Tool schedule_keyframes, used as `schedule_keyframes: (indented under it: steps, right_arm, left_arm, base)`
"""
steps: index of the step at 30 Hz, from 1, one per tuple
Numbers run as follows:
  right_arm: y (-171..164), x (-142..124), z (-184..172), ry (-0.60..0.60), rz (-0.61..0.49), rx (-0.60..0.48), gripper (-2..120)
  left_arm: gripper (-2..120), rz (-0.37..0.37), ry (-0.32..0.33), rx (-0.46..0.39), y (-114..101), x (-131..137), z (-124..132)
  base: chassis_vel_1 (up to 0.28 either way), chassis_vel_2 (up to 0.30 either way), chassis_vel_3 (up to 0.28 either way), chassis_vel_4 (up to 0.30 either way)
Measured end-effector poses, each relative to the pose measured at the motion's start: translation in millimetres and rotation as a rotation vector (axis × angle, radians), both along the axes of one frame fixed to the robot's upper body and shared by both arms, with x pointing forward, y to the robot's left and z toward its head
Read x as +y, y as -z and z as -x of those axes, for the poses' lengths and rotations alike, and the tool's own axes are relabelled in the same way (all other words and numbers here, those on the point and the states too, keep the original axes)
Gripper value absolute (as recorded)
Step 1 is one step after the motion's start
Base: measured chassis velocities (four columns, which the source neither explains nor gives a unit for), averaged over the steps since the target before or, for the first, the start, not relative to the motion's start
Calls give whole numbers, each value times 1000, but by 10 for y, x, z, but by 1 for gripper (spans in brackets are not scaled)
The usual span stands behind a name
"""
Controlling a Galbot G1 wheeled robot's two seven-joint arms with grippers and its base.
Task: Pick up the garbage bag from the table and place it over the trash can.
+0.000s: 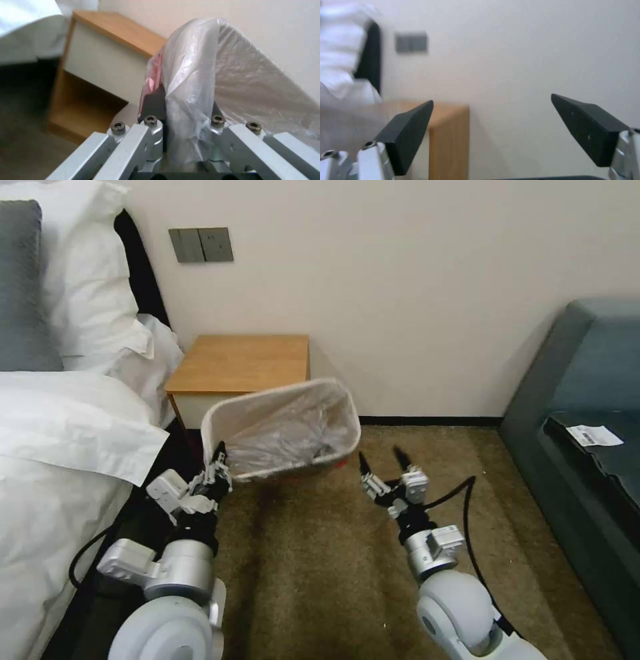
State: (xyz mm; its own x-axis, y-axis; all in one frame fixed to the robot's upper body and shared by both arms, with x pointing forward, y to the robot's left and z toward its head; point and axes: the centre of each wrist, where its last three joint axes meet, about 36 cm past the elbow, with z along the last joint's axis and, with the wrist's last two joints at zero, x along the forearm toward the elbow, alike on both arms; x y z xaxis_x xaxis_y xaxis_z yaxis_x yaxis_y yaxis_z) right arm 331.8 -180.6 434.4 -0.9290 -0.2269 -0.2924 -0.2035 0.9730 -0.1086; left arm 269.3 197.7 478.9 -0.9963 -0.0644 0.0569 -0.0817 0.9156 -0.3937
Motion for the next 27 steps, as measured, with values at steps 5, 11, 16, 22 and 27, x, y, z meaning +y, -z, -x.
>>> schedule_keyframes:
  steps: [5, 11, 16, 22, 27]
  right_arm:
    - [-251, -98, -1, -160, 132, -151, 79]
    - [-237, -155, -30, -466, 310, -103, 55]
    - [-235, -201, -226, -690, 412, 6, 37]
    - [-181, -142, -437, -748, 432, 104, 19]
    - [-68, 16, -524, -756, 399, 207, 1]
  left_arm:
    - [11, -222, 3, 16, 350, 24, -53]
    - [11, -276, 9, 46, 534, -28, -75]
    - [11, -299, -1, 49, 587, -72, -58]
    - [11, -312, -13, 41, 597, -133, -17]
    - [11, -357, -13, 12, 612, -192, -4]
  base:
    - [0, 0, 0, 0]
    - [0, 0, 0, 0]
    - [0, 0, 0, 0]
    - [0, 0, 0, 0]
    - [0, 0, 0, 0]
